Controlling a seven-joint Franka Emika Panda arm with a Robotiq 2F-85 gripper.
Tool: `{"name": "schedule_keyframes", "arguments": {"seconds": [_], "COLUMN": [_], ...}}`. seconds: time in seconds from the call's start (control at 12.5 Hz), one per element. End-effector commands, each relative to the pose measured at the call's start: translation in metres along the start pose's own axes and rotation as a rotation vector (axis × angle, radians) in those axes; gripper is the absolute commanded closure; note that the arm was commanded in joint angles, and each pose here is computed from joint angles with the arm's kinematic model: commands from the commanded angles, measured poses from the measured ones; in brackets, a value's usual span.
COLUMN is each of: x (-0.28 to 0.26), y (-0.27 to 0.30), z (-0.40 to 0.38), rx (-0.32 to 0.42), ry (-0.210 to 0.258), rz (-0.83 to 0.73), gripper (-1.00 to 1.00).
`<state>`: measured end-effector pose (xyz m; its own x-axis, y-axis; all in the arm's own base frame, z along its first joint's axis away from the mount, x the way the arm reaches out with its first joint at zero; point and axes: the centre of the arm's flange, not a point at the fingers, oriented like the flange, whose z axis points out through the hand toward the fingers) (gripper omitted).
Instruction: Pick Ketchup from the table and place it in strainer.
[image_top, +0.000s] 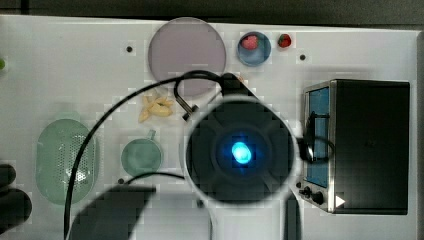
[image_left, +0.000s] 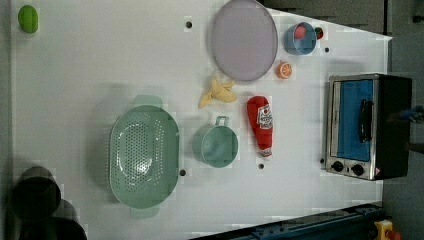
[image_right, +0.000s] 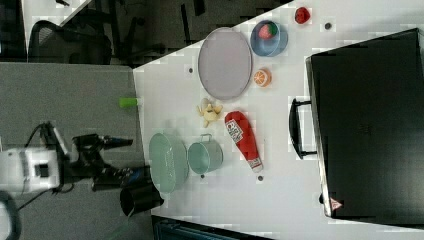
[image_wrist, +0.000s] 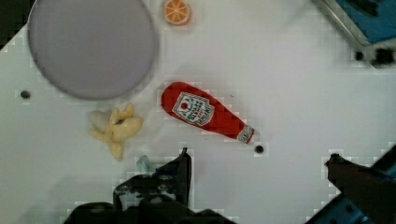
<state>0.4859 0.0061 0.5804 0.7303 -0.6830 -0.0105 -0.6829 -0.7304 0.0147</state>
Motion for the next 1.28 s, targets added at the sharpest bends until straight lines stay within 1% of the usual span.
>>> {"name": "schedule_keyframes", "arguments": {"seconds": [0.08, 0.32, 0.4, 0.56, 0.72, 0.8, 0.96, 1.2, 1.28], "x": [0.009, 0.015, 0.016, 0.018, 0.017, 0.015, 0.01, 0.005, 0.003], "y": [-0.025, -0.041, -0.044, -0.047, -0.046, -0.045, -0.043, -0.04, -0.038], "z": [0.111, 0.167, 0.184, 0.216, 0.249, 0.266, 0.298, 0.344, 0.359], "rx": [-0.088, -0.055, -0.039, -0.007, 0.015, 0.021, 0.026, 0.042, 0.045], "ry": [-0.138, -0.142, -0.134, -0.103, -0.076, -0.072, -0.082, -0.071, -0.073], "rz": [-0.21, -0.481, -0.577, -0.75, -0.884, -0.939, -0.961, -0.957, -0.954], "gripper": [-1.0, -1.0, -1.0, -1.0, -1.0, -1.0, -1.0, -1.0, -1.0]}}
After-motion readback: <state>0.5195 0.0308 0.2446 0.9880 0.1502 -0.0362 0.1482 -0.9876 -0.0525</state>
